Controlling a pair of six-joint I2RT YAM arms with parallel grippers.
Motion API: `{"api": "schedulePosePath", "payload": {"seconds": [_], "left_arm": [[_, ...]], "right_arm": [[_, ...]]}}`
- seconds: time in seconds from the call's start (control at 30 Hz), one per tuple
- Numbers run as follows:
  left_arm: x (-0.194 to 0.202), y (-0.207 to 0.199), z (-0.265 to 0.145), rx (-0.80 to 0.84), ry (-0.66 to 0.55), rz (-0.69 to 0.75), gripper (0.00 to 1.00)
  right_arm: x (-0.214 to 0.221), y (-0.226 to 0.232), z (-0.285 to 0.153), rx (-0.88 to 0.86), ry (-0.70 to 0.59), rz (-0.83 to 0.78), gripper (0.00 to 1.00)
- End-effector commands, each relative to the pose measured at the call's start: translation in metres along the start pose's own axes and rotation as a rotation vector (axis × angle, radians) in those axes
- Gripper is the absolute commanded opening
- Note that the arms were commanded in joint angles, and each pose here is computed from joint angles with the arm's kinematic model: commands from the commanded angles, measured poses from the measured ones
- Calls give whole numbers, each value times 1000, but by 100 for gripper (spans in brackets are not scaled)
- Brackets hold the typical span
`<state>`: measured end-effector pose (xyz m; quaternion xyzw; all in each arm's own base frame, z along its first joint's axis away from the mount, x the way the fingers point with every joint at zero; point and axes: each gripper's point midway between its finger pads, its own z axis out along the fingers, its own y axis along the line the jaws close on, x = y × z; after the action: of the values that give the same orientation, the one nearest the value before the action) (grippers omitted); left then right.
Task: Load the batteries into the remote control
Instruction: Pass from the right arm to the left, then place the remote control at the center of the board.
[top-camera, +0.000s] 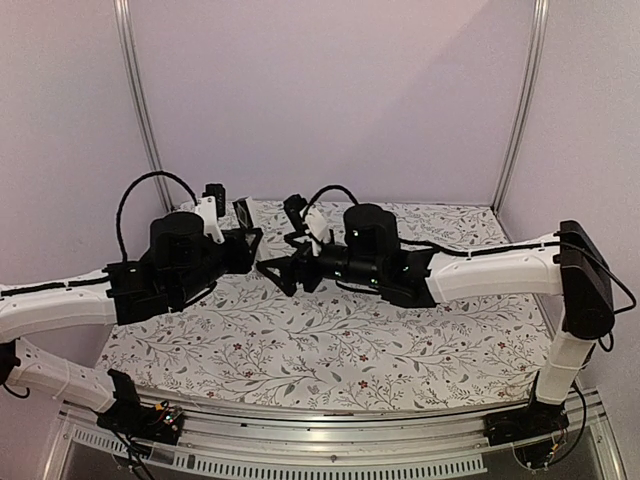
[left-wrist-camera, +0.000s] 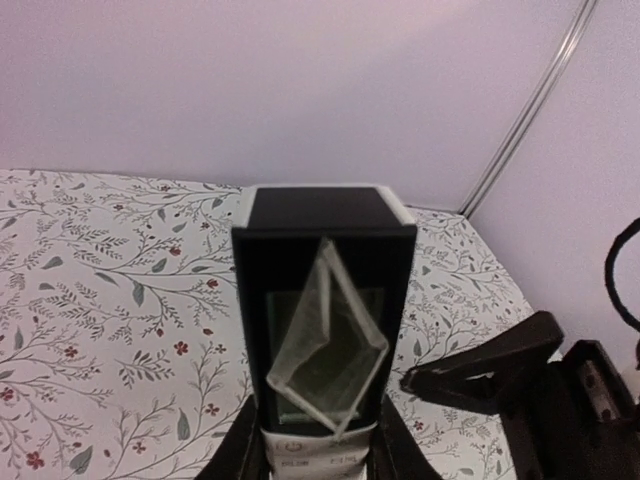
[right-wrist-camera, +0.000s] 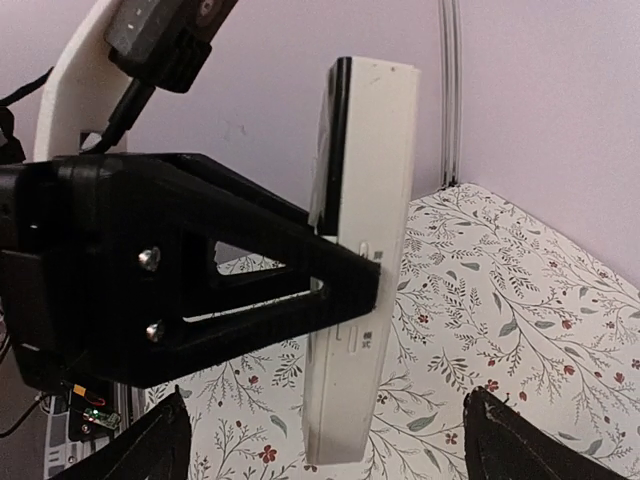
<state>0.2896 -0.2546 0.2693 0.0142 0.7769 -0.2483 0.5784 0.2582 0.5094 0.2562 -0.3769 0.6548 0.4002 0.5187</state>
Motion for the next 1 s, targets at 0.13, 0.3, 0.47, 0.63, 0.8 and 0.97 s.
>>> {"api": "schedulePosePath", "payload": {"seconds": [0.13,0.3,0.47,0.63,0.8,0.97], "left_arm": [[80,102,8,-257,388,29,0],[136,133,13,-323,636,20,5],[169,151,18,-377,808,49,3],[188,154,24,-326,908,-2,8],[199,165,26,-329,967,-35,20],[210,178,32,-354,996,-55,29]], "right_arm": [[-12,-36,-60,210,13,-31,99],[-12,-45,-79,272,40,-41,99],[-17,-45,-88,282,37,-52,99],[-15,-47,-96,301,44,-62,99],[-14,-50,-104,322,45,-67,99],[-13,-51,-109,332,45,-74,99]]}}
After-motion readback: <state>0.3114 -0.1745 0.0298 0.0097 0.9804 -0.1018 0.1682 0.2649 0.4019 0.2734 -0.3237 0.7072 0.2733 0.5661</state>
